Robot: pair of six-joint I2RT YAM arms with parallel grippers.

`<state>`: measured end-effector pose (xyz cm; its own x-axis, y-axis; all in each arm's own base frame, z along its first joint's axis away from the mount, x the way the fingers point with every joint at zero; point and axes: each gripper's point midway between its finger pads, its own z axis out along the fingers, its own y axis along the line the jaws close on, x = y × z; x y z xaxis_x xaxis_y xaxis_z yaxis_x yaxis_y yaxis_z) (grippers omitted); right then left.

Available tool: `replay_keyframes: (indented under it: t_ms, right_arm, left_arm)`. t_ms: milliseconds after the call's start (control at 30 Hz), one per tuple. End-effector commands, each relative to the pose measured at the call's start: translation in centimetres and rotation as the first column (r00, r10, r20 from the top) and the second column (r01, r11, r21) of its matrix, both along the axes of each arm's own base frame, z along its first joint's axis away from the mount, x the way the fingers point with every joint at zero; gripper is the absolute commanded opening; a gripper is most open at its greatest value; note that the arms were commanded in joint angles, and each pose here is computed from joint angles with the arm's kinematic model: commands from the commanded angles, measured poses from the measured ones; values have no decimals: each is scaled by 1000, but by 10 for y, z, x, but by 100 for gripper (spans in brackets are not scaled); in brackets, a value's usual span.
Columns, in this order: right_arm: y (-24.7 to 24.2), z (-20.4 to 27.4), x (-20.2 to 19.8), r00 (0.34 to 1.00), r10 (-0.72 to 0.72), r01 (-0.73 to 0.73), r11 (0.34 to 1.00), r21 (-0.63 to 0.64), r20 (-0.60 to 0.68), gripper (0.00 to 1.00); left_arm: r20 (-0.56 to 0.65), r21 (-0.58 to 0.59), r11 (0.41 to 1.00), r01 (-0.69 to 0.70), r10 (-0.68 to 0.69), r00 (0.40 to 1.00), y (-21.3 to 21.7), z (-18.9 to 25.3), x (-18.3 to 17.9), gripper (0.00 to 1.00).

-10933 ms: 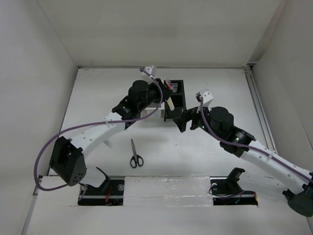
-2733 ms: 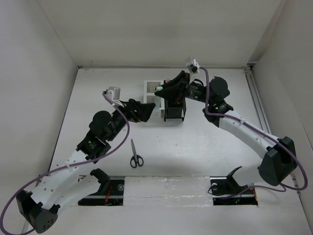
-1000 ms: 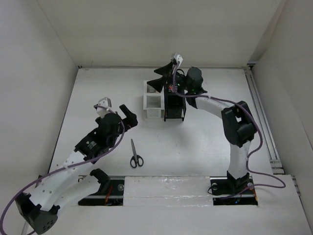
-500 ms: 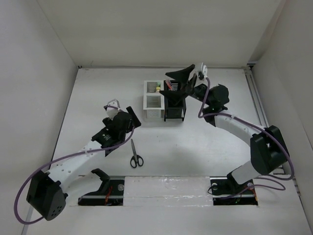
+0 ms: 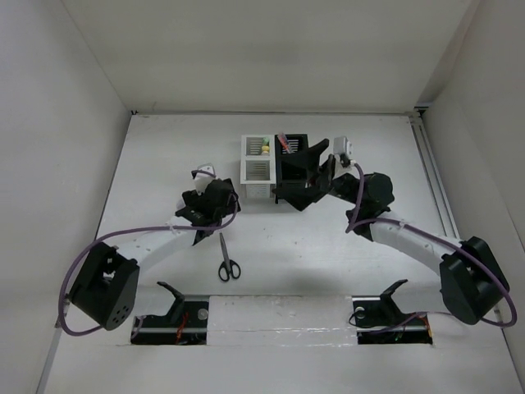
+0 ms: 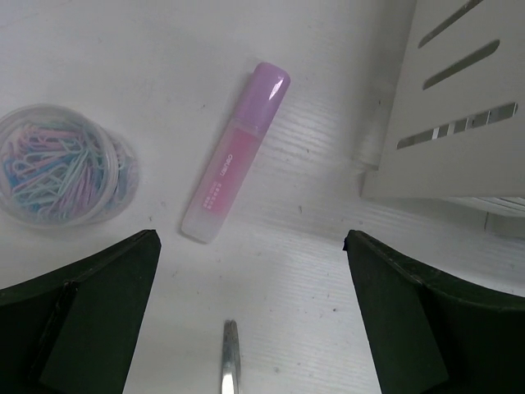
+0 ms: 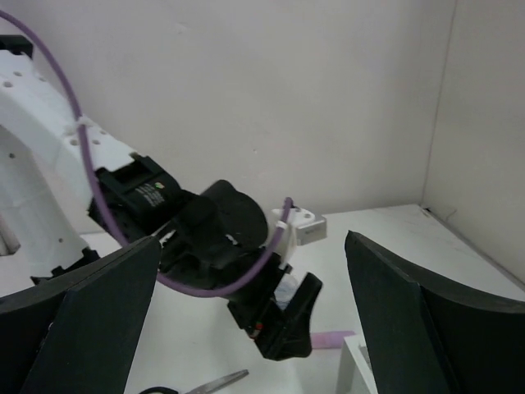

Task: Sort the stationery into containers
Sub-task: Pick up the pen from the center of the board.

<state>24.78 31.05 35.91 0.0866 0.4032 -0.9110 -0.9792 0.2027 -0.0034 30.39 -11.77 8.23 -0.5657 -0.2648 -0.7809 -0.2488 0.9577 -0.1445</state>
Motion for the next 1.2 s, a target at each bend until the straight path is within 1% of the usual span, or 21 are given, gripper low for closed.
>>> replay_keyframes:
  t_ms: [0,133,167,267,367,433,467,567,633,733,767,833,867,933,1167]
  right_arm:
    - [3,14,-21,997,33,-36,999,35,67,100]
    - [6,17,-30,996,50,-52,998,33,75,100]
    - [8,17,-33,995,59,-62,998,33,75,100]
    - [9,22,-41,994,62,-66,997,35,90,100]
    - [10,22,-43,994,62,-65,997,30,87,100]
    - [11,23,-47,993,67,-70,997,27,92,100]
    - [12,21,-47,994,68,-70,997,22,85,100]
    - [12,24,-50,994,65,-68,997,25,91,100]
    - [11,28,-53,993,62,-66,997,35,104,100]
    - [12,25,-52,994,63,-65,998,24,90,100]
    - [11,28,-53,993,58,-61,998,28,105,100]
    - [12,29,-55,993,59,-63,997,32,102,100]
    - [12,29,-55,993,59,-63,997,32,102,100]
    - [12,27,-54,994,60,-63,998,27,95,100]
    - [16,31,-53,993,57,-60,998,29,100,100]
  left_arm:
    - [78,-12,997,72,-71,994,-13,22,25,94]
    - [29,7,998,66,-66,997,-11,10,28,94]
    - [10,3,999,47,-47,999,-5,5,34,89]
    - [-25,-23,999,44,-44,999,0,-4,38,89]
    - [-29,-15,999,49,-50,998,0,-5,40,89]
    - [-58,7,999,42,-41,997,3,-14,37,89]
    - [-43,2,1000,28,-28,999,3,-9,41,89]
    - [-81,14,1000,13,-12,997,6,-21,42,89]
    - [-96,12,1000,21,-19,995,4,-23,42,88]
    - [-100,4,1000,15,-14,995,5,-24,45,81]
    - [-107,0,1000,-20,20,994,15,-25,47,79]
    - [-122,-11,1000,-15,14,992,15,-29,46,79]
    - [-120,-26,999,-41,37,992,18,-29,48,78]
    - [-133,4,998,-59,59,989,24,-33,45,78]
    - [-202,15,998,-68,70,977,22,-48,43,73]
